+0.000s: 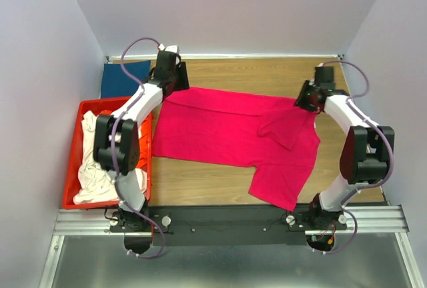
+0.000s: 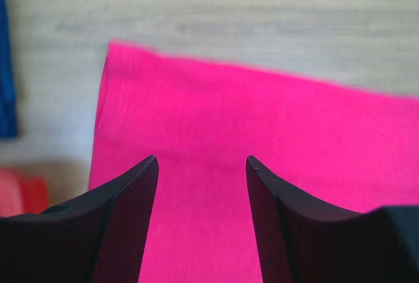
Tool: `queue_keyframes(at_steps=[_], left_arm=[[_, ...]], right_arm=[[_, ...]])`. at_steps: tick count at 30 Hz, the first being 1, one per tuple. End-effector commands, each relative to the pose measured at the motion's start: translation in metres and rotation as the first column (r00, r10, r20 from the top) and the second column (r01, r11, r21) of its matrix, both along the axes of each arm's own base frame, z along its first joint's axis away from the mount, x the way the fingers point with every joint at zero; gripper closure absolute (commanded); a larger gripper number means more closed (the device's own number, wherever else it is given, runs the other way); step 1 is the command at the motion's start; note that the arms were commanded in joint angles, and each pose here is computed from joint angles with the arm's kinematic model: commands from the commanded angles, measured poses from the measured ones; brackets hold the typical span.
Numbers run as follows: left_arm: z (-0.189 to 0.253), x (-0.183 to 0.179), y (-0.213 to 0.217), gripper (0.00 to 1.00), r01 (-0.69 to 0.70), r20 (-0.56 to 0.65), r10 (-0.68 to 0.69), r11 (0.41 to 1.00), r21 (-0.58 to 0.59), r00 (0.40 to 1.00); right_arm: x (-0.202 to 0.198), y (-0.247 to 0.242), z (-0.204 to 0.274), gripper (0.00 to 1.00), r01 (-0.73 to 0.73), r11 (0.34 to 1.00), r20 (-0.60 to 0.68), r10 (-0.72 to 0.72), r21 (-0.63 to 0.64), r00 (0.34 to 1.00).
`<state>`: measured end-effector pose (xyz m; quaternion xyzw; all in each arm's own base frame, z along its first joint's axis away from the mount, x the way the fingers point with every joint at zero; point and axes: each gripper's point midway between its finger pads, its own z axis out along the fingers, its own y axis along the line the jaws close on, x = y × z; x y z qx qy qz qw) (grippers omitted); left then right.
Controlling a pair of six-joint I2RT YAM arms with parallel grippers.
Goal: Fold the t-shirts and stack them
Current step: Fold the tshirt
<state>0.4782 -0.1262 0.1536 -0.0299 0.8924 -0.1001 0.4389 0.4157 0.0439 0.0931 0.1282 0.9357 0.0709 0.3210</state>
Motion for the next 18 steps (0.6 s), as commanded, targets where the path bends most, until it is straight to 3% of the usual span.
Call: queue_keyframes(at_steps=[1, 8, 18], left_arm=[[-0.019, 0.020, -0.012, 0.37, 0.007, -0.095, -0.008, 1.000, -0.010, 0.995], [-0.072, 0.050, -0.010, 0.44, -0.017, -0.201, 0.016, 1.000, -0.007, 0.980], [-0.119, 0.054, 0.007, 0.49, -0.032, -0.296, 0.024, 0.999, -0.022, 0.955]], right_arm=[[0.030, -0.018, 0.014, 0.62, 0.079, 0.978, 0.098, -0.100, 0.195, 0.990], [0.055, -0.061, -0.017, 0.67, 0.156, 0.944, 0.104, -0.194, 0.291, 0.976], [0.056, -0.113, -0.085, 0.68, 0.269, 0.896, -0.019, -0.281, 0.353, 0.960]])
